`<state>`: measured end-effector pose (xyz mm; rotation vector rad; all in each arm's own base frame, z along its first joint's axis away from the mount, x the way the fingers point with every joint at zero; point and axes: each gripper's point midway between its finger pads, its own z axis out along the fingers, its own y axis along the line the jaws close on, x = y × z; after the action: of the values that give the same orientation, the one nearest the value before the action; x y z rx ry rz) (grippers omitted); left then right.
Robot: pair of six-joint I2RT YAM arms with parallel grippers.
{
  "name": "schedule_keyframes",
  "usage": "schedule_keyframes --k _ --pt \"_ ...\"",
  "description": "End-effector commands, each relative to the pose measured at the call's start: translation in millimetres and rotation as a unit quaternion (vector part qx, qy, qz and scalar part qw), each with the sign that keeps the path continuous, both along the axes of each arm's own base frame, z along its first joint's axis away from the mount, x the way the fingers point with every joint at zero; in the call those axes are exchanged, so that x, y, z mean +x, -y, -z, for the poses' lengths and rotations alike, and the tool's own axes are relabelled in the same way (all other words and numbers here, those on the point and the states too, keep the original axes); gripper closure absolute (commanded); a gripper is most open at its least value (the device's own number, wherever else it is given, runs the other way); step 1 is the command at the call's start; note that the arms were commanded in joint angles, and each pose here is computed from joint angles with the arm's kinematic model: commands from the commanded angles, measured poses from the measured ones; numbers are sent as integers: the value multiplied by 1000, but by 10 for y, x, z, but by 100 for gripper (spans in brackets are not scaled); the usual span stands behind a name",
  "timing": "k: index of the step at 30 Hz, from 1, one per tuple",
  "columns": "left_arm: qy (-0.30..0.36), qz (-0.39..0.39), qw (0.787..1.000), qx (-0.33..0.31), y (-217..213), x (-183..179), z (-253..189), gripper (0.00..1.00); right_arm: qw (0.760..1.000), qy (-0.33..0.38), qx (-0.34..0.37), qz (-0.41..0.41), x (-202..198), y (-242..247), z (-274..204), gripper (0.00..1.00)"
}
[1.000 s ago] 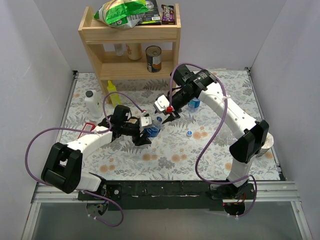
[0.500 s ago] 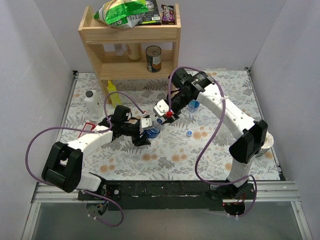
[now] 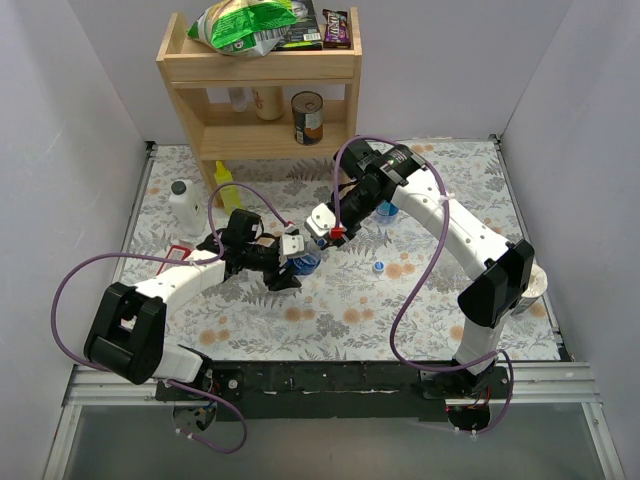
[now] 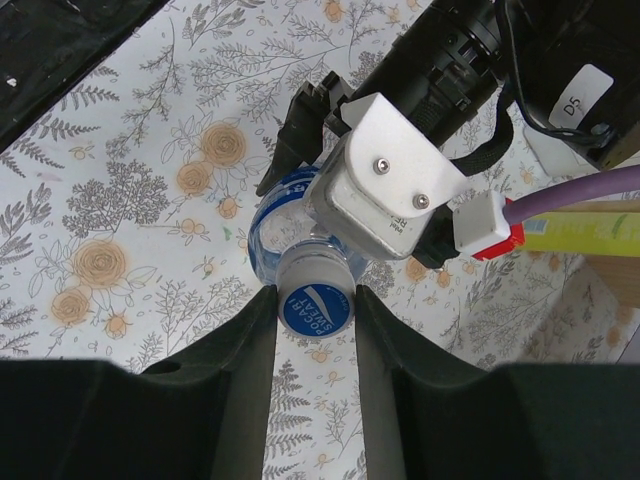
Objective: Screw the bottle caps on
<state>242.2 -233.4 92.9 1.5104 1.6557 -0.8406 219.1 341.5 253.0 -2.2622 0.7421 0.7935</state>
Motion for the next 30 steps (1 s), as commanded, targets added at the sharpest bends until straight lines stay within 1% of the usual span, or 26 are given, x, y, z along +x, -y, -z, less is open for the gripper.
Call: schedule_keyframes --k 1,2,5,6,8,9,10,12,14,15,16,24,25,28,29,30 --pt "27 5 1000 -12 47 117 -149 100 1000 -1 -5 -6 -75 32 -6 63" --pt "30 3 999 -12 49 136 -162 100 1000 -4 -10 -3 -78 36 14 66" --pt "40 -10 999 -12 50 204 -190 100 1000 -11 -26 7 -71 58 79 70" --pt "41 -24 999 -9 39 250 -204 100 999 -15 -35 14 -59 61 114 71" --pt "63 -51 997 -18 46 379 -324 100 998 -26 -46 31 -23 52 132 74" --pt "62 -68 996 -24 45 417 -373 100 995 -47 -64 54 4 53 198 75" --pt "84 -86 992 -23 23 517 -429 100 995 -49 -66 64 34 36 175 76" --pt "105 -101 989 -28 -2 561 -527 100 989 -77 -85 94 72 17 234 79" --pt "131 -122 983 -37 -30 643 -624 100 984 -94 -89 120 123 -37 191 82" --pt "139 -128 981 -41 -49 632 -671 100 981 -108 -94 131 169 -83 244 83" --pt "154 -136 977 -49 -55 665 -710 100 972 -135 -105 158 172 -98 261 84" --pt "186 -159 968 -54 -122 683 -778 100 934 -227 -129 243 263 -278 368 91" --pt "191 -160 967 -54 -119 686 -785 100 927 -241 -135 252 254 -285 381 92" --pt "210 -181 959 -54 -155 753 -852 100 873 -326 -165 322 252 -327 496 99" --pt "215 -186 957 -52 -162 772 -853 100 849 -355 -165 354 266 -354 497 99" --pt "222 -192 955 -47 -184 802 -855 100 837 -366 -175 367 247 -346 591 99"
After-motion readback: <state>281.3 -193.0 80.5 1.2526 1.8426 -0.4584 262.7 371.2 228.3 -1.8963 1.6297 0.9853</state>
